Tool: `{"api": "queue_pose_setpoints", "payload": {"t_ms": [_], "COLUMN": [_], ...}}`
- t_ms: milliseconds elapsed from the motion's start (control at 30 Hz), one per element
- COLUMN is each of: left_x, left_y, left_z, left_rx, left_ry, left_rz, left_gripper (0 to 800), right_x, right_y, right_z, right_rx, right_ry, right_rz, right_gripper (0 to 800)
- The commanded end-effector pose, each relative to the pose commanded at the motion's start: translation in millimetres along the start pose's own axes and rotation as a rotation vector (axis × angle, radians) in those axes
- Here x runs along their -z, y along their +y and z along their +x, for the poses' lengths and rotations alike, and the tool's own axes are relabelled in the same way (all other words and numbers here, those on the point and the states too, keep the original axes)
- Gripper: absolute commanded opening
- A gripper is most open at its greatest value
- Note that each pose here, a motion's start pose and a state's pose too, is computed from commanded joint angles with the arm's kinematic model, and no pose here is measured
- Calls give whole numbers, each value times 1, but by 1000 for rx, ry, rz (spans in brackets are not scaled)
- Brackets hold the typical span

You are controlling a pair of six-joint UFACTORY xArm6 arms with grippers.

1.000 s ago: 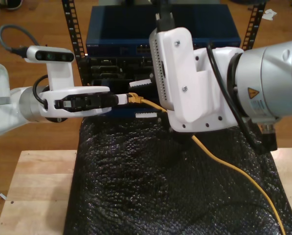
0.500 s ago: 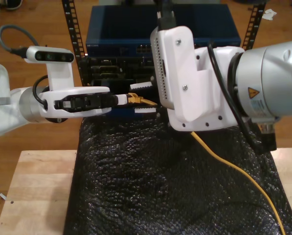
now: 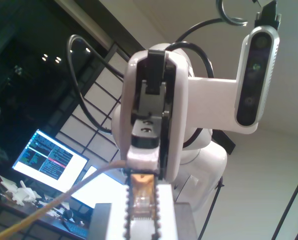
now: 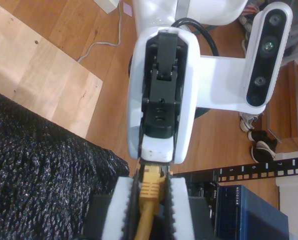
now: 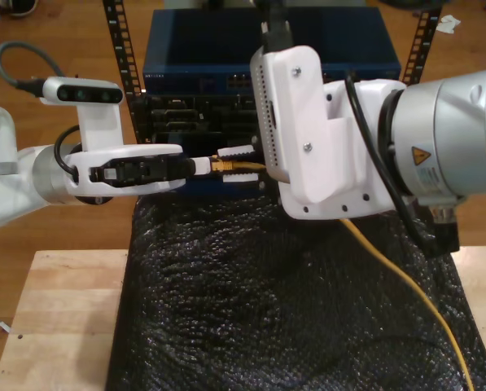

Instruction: Grab the cable and plug it in

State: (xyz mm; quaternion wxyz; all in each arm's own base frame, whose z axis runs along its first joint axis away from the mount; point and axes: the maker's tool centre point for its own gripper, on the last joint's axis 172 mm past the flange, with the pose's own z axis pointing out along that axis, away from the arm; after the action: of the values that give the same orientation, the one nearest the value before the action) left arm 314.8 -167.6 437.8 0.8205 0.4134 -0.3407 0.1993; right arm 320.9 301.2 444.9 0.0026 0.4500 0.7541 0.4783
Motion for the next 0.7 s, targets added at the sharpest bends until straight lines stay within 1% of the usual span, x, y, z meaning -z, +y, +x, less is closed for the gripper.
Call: {"api": "queue_pose_setpoints", "payload": {"t_ms": [333,400,467,500,567,600,633,667,700], "left_x": [0,0,0,-1,0,0,0,0,0], "left_y": [1,1,1,1,0,0,0,0,0], "left_z": [0,0,0,-1,-1,-1,-1,-1,-1], "left_rx": [0,0,0,4,7,7,8,11,8], "left_ry": [0,0,0,-1,-1,-1,-1,0,7], "left_rz": [-3,-3,-3,-6,-6,-6,-6,-6,-6], "left_gripper": [3,3,3,8,43,103,205,359,552], "right_x": [-1,-1,-1,-1,-2,-2,-2,-2,-2], "right_y": [-1,-1,-1,-1,-2,-3,-3,-3,-3], "right_z": [1,1,1,1,1,1,1,1,1], "right_rx": [-8,-8,-9,-13,-19,-21,-21,-22,-22], "right_ry": [6,6,7,9,12,12,12,12,12], "right_rz": [2,2,2,2,4,5,5,5,5], "right_gripper": [152,122,53,38,20,10,8,6,3]}}
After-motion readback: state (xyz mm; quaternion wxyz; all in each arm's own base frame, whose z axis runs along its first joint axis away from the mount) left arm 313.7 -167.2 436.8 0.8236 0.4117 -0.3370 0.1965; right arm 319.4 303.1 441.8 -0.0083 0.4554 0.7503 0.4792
